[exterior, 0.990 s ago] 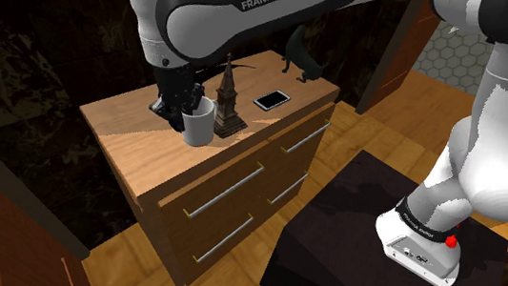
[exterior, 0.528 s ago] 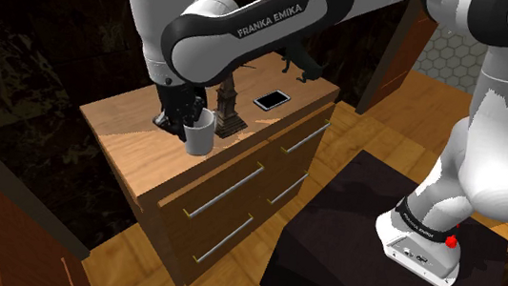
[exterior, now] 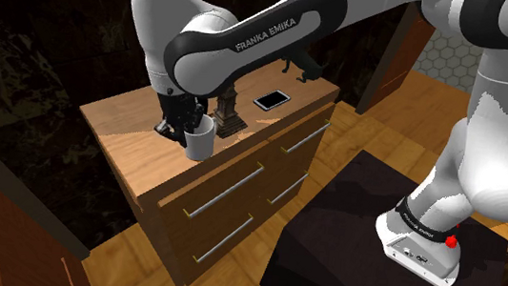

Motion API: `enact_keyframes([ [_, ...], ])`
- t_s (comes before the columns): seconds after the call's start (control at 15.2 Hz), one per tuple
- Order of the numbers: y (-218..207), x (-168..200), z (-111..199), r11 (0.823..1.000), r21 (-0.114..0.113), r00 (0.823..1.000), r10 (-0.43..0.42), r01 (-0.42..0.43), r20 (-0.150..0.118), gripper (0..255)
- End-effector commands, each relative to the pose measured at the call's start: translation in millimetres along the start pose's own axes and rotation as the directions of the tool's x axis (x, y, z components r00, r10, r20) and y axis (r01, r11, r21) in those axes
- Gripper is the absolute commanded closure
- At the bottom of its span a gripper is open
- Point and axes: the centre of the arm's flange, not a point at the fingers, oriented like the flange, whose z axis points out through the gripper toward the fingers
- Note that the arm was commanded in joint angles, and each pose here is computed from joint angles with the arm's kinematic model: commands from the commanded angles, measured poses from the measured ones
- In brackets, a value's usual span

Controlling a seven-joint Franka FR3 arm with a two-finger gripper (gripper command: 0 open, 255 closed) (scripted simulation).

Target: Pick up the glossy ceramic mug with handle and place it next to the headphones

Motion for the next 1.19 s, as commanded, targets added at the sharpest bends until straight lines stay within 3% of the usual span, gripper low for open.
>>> enact_keyframes([
  [0.0,0.1,0.0,0.0,1.000,0.000,1.000,0.000,0.000,0.000,255],
  [0.13,0.1,0.0,0.0,1.000,0.000,1.000,0.000,0.000,0.000,255],
  [0.2,0.1,0.0,0.0,1.000,0.000,1.000,0.000,0.000,0.000,0],
  [0.53,0.1,0.0,0.0,1.000,0.000,1.000,0.000,0.000,0.000,0],
  [0.79,0.1,0.0,-50.0,1.000,0.000,1.000,0.000,0.000,0.000,0],
  [1.12,0.1,0.0,-50.0,1.000,0.000,1.000,0.000,0.000,0.000,0],
])
